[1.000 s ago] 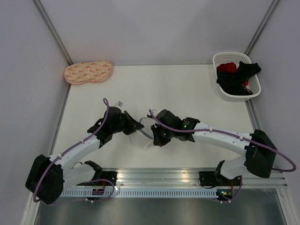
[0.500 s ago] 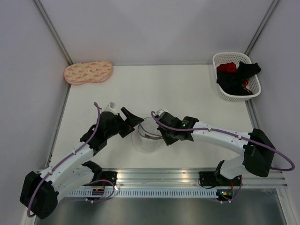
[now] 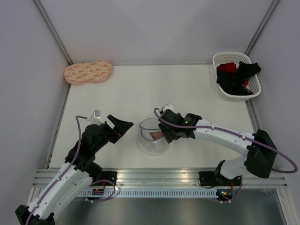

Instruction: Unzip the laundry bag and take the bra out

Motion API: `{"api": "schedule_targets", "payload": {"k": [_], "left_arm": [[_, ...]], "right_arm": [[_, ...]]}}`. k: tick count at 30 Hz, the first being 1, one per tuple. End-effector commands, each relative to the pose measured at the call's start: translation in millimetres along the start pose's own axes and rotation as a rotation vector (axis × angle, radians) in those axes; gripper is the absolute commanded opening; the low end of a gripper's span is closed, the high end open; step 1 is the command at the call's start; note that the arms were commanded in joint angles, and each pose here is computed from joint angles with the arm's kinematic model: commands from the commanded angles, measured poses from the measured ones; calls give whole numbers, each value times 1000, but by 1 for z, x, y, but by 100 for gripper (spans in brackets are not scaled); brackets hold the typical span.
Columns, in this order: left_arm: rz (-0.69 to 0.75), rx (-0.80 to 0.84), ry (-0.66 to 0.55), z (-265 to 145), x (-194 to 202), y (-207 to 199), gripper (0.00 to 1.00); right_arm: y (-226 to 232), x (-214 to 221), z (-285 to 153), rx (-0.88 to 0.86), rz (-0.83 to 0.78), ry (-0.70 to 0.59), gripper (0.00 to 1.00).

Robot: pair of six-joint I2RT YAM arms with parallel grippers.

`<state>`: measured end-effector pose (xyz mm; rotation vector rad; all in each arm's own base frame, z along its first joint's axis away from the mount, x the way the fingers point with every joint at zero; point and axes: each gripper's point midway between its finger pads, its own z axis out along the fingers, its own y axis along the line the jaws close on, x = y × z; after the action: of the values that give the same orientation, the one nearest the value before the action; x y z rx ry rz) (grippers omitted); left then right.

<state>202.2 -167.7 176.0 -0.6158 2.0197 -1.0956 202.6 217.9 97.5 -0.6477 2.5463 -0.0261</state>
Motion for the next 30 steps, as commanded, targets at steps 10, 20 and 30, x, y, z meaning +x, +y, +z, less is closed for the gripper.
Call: {"api": "schedule_targets", "payload": {"k": [10, 20, 30], "left_arm": [[-9, -44, -5, -17, 1, 10, 100], [-20, -39, -43, -28, -5, 10, 100], [-58, -72, -61, -36, -4, 23, 100]], "right_arm": [[64, -59, -105, -427, -116, -234, 77], [67, -115, -44, -133, -164, -209, 69], [88, -109, 11, -95, -208, -105, 50]]}}
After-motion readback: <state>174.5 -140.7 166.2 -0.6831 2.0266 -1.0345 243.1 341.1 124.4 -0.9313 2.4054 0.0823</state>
